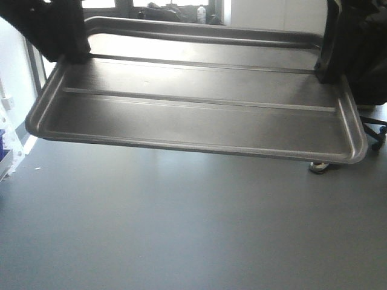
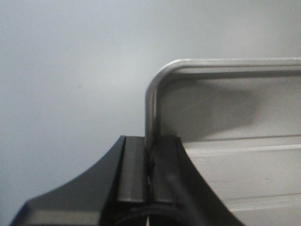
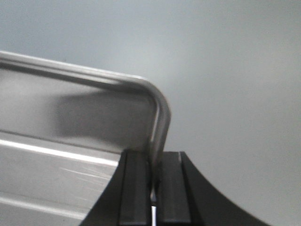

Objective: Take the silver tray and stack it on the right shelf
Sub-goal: 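Hold the tray level with both grippers while the base drives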

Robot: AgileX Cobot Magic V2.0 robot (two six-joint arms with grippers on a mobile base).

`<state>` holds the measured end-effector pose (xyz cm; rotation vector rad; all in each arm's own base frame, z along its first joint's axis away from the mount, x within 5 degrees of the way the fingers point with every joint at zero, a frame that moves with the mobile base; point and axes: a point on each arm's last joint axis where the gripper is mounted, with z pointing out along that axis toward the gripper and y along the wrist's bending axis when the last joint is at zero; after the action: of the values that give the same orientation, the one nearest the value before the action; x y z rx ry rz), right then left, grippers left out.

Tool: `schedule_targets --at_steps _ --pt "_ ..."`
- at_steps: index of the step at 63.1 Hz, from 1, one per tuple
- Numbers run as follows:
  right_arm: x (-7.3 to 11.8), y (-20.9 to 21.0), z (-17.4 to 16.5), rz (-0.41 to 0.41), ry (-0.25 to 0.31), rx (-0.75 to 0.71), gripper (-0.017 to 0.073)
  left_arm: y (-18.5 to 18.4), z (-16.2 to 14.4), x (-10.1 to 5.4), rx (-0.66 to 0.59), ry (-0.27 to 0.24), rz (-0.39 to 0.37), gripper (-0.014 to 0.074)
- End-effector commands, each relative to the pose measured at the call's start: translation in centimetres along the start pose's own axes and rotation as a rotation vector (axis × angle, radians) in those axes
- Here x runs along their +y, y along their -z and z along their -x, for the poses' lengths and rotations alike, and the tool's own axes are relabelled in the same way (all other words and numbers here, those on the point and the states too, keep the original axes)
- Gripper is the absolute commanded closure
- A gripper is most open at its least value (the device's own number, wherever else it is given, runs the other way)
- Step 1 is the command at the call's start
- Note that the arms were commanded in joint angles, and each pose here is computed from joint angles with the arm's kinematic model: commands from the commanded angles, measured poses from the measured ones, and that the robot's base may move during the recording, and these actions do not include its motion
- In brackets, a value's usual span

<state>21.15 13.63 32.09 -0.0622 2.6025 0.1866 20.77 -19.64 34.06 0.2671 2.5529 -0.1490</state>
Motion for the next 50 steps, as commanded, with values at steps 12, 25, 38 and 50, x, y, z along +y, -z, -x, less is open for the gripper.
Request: schedule_targets --at_steps 12,25,38,50 --pt "0.08 1.60 0.92 0.035 0.029 -0.086 0.0502 2.01 1.19 -0.06 -0.110 -0.002 -0.051 0.0687" --pt "0.10 1.56 0.93 0.035 0.029 -0.085 0.0502 1.82 1.23 -0.05 -0.108 -0.004 -0.045 0.0687" --pt "0.09 1.56 0.93 0.034 0.029 -0.085 0.0502 1.68 1.23 -0.10 -0.105 -0.006 -0.043 0.0687" --pt "0.09 1.56 0.93 0.033 0.030 -0.085 0.0502 1.54 1.24 -0.15 -0.102 -0.007 -0.041 0.0687"
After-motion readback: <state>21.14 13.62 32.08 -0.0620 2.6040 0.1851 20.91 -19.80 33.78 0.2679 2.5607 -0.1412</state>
